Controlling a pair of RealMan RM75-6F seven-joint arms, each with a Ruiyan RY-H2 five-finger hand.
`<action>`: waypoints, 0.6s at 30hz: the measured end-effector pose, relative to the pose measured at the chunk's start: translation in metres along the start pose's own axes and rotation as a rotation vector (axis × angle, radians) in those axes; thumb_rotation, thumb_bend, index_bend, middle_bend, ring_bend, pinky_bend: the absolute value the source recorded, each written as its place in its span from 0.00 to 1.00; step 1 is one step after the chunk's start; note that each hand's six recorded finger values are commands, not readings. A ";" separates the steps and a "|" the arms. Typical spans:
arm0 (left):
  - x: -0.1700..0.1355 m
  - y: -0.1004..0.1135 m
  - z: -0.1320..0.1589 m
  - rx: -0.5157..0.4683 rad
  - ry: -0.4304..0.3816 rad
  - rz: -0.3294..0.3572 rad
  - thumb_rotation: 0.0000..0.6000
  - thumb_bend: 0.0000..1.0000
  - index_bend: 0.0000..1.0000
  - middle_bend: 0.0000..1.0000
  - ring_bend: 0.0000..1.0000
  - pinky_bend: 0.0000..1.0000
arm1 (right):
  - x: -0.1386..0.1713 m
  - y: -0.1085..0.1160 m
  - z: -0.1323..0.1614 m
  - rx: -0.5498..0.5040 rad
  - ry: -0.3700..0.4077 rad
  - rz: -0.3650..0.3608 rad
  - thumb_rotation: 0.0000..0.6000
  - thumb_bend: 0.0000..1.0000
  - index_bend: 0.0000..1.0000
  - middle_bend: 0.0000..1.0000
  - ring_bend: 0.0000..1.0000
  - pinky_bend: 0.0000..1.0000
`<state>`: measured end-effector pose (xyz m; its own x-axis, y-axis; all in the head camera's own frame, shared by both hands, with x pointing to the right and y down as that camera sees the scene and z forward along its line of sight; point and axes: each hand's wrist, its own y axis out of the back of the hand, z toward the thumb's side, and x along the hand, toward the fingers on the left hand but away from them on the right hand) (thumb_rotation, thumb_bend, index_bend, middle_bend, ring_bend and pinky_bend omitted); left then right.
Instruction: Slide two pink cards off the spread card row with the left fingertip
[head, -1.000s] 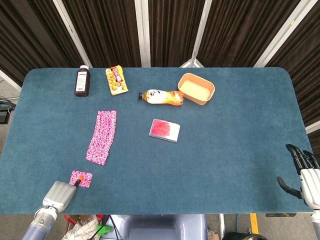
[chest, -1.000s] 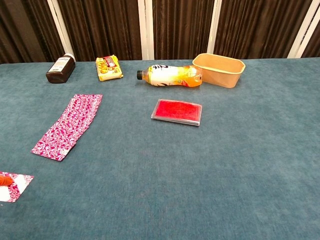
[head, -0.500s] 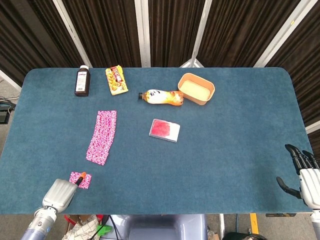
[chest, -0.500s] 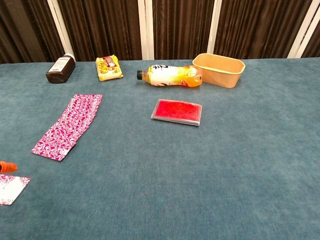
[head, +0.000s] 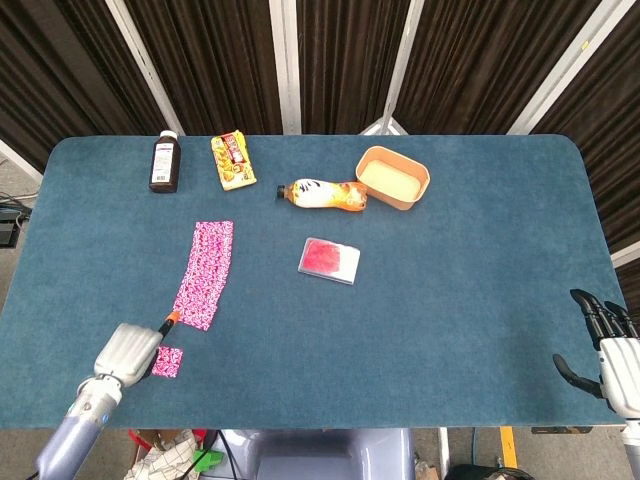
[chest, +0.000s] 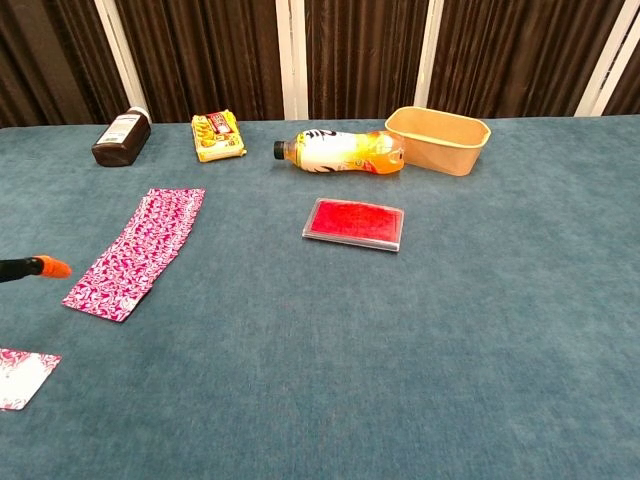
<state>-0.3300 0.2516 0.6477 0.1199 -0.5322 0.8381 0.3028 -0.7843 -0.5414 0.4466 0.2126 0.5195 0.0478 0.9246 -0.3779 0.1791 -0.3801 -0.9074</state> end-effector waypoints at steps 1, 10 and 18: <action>0.006 0.000 0.001 0.001 -0.002 -0.008 1.00 0.93 0.08 0.87 0.77 0.71 | 0.000 0.000 0.000 0.000 -0.001 0.000 1.00 0.31 0.00 0.13 0.22 0.14; 0.044 0.001 0.018 0.026 -0.042 -0.055 1.00 0.93 0.08 0.87 0.77 0.71 | -0.001 0.000 -0.001 -0.001 -0.004 0.000 1.00 0.31 0.00 0.13 0.22 0.14; 0.048 -0.005 0.028 0.049 -0.054 -0.072 1.00 0.93 0.08 0.87 0.77 0.71 | 0.000 0.000 -0.001 -0.004 -0.004 -0.001 1.00 0.31 0.00 0.13 0.22 0.14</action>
<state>-0.2991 0.2389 0.6924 0.1467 -0.4562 0.8777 0.3585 -0.8024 -0.4770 0.4480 0.2120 0.5195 0.0441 0.9249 -0.3775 0.1835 -0.3790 -0.9070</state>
